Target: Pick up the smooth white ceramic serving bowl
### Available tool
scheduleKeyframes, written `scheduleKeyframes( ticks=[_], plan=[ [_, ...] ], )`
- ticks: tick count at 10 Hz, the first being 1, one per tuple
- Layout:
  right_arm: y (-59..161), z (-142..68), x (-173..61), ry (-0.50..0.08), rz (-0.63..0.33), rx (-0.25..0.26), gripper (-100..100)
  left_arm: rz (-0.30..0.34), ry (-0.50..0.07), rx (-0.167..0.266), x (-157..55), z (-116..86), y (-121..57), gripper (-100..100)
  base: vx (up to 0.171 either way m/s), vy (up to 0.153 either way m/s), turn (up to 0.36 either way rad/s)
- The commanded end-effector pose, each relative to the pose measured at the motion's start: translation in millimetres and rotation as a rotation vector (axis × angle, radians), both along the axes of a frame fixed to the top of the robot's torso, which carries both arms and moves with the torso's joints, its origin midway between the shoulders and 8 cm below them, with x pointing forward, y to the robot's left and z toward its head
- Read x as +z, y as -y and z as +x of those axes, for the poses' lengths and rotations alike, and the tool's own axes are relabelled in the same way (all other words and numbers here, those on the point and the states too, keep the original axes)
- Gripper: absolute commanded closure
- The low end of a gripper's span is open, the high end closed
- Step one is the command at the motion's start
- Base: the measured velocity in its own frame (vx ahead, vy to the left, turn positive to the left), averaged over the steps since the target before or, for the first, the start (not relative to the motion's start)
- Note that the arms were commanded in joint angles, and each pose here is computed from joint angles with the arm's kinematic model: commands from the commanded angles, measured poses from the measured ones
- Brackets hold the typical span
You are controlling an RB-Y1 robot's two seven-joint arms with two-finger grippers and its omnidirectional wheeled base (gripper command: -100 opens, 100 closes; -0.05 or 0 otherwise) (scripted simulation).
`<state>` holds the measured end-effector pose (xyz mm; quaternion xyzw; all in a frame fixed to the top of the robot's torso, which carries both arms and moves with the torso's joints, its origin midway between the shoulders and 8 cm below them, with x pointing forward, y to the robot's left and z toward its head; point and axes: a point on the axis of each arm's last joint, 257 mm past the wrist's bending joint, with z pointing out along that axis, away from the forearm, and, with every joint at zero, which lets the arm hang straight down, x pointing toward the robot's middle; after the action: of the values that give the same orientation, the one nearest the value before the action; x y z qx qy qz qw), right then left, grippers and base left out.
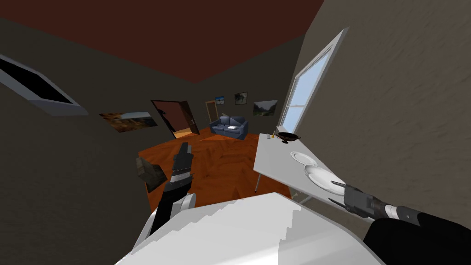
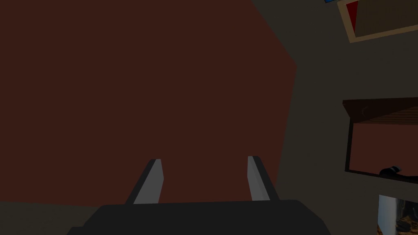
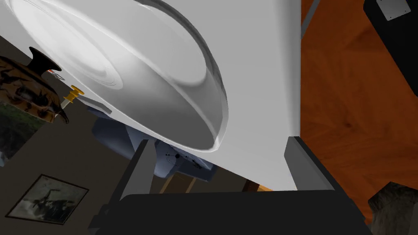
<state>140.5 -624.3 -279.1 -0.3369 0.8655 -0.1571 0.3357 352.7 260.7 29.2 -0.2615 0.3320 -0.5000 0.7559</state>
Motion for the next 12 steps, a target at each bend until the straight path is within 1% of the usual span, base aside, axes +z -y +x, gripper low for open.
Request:
scheduleKeyframes(
  ticks=[1,3,5,6,7,8,9,12],
  plan=[
    [14,-19,-2,-0.074,-0.056,0.025,-100,0.000,0.000,0.000,0,0,0.0,0,0.050,0.033,0.129],
    [30,-41,-3,-0.151,-0.105,0.046,-100,0.000,0.000,0.000,0,0,0.0,0,0.040,0.028,0.126],
    [42,-59,-4,-0.212,-0.137,0.060,-100,0.000,0.000,0.000,0,0,0.0,0,0.042,0.023,0.090],
    [48,-74,-7,-0.259,-0.149,0.068,-100,0.000,0.000,0.000,0,0,0.0,0,0.039,0.010,0.104],
    [45,-67,-5,-0.232,-0.142,0.062,-100,0.000,0.000,0.000,0,0,0.0,0,0.018,-0.001,0.020],
    [45,-68,-6,-0.236,-0.143,0.064,0,0.000,0.000,0.000,0,0,0.0,0,0.000,0.000,0.000],
    [43,-55,-9,-0.229,-0.138,0.073,-100,0.000,0.000,0.000,0,0,0.0,0,-0.021,-0.001,-0.020],
    [41,-18,-12,-0.207,-0.135,0.085,-100,0.000,0.000,0.000,0,0,0.0,0,-0.059,-0.008,-0.027]
  ],
)
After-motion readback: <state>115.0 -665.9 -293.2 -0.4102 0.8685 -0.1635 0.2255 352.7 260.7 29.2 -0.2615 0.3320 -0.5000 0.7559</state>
